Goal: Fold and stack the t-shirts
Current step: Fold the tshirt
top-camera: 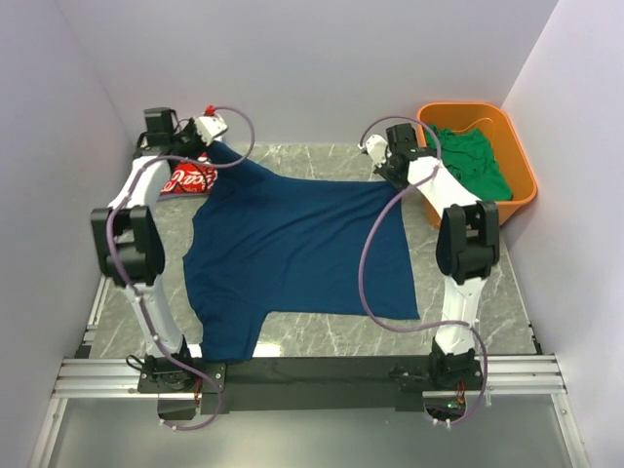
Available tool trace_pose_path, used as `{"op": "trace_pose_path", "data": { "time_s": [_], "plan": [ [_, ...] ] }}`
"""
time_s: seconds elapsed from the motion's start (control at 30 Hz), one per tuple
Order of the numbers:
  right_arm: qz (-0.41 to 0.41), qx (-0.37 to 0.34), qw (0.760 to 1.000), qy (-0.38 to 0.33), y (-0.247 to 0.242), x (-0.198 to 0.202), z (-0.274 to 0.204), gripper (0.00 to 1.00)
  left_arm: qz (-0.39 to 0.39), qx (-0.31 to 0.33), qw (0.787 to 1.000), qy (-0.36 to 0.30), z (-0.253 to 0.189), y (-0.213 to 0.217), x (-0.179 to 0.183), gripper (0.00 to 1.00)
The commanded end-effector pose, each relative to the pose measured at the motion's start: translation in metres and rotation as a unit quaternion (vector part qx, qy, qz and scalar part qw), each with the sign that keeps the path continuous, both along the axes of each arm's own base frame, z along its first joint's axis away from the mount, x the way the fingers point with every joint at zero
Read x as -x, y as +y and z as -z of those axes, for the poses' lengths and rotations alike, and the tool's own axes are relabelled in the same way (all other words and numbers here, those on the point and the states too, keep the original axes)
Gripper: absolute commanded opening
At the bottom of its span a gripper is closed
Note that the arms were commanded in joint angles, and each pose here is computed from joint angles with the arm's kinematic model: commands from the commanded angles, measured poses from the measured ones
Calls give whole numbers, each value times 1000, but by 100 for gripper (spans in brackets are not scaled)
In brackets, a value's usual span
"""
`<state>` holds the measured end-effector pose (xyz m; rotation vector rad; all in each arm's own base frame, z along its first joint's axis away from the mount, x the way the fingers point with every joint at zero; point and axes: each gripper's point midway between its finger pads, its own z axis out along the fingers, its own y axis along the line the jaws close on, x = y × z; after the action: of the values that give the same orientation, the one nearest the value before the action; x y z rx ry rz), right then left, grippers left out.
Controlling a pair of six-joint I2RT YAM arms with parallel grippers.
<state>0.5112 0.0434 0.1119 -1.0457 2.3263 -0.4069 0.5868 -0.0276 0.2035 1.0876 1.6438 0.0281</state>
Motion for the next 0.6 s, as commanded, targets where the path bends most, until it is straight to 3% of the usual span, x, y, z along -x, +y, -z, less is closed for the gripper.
{"op": "trace_pose_path", "data": {
  "time_s": [0.0, 0.3, 0.47, 0.57],
  "plan": [
    [-35, -28, 999, -21, 6, 21, -36, 0, 62, -19, 998, -4, -26, -5, 49, 0],
    [-75, -45, 993, 74, 12, 89, 8, 0, 155, -48, 978, 133, 42, -15, 185, 0],
    [-83, -47, 988, 119, 15, 115, 36, 0, 176, -57, 954, 238, 86, -15, 255, 1],
    [-79, -46, 987, 133, 14, 122, 46, 0, 167, -51, 947, 271, 102, -15, 279, 1]
  ]
}}
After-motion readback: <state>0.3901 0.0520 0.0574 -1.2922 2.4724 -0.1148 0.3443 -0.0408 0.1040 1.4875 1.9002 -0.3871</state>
